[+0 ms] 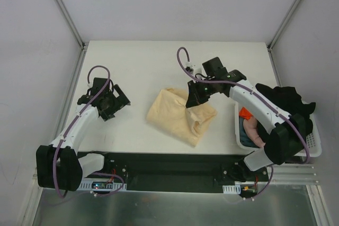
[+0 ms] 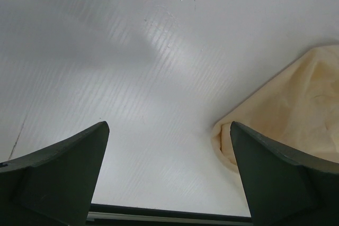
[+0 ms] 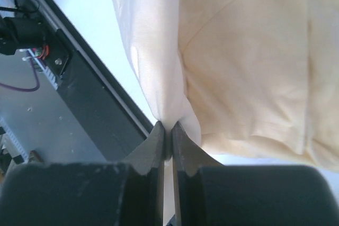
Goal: Fold and stack the t-shirts
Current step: Fold the long partially folded tshirt into a neat square
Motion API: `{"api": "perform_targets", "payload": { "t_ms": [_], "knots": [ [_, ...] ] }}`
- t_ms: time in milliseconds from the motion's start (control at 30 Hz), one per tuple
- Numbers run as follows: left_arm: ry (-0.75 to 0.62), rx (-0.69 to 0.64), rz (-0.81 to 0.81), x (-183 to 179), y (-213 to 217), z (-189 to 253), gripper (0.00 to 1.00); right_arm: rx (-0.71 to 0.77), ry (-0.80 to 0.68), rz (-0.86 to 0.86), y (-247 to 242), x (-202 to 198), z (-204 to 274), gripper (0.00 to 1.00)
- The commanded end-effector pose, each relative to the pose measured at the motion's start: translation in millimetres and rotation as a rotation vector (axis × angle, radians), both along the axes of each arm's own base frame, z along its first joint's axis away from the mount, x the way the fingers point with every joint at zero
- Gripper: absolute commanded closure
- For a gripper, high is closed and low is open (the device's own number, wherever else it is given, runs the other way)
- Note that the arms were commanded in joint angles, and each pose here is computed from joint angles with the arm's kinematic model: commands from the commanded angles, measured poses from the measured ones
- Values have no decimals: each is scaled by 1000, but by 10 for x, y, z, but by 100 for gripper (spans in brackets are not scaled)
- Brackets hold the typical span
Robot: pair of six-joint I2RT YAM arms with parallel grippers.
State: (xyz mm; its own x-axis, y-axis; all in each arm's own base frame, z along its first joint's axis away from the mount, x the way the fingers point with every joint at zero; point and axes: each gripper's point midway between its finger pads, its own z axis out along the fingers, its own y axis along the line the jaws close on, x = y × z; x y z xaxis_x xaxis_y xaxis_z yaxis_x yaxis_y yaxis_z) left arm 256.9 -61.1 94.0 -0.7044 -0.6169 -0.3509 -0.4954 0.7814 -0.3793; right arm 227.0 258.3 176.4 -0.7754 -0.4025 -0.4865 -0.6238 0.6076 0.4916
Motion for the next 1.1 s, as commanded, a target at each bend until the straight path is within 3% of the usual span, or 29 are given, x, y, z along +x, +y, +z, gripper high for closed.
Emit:
{"api": "perform_targets", "payload": {
  "t_ms": [0,267,567,833,900,1000,1067],
  "knots": [
    [-52,-3,-16,163,-2,128,1,-54,-90,55,-91,273,66,93],
    [-46,-4,-31,213,-18,104,1,-164,-72,-32,-323,642,-104,91],
    [-16,-21,-43,247,-61,30,1,-232,59,-140,-444,813,-364,89],
    [-9,-46,-69,288,-122,23,1,-306,55,-170,-581,992,-519,75],
    [-11,-61,-80,287,-153,37,1,-352,70,-170,-655,1042,-602,54],
    [-27,-89,-101,282,-209,79,1,-447,49,-236,-823,1152,-587,32],
    [-36,-105,-118,273,-242,99,1,-495,21,-303,-926,1195,-540,3]
  ]
}}
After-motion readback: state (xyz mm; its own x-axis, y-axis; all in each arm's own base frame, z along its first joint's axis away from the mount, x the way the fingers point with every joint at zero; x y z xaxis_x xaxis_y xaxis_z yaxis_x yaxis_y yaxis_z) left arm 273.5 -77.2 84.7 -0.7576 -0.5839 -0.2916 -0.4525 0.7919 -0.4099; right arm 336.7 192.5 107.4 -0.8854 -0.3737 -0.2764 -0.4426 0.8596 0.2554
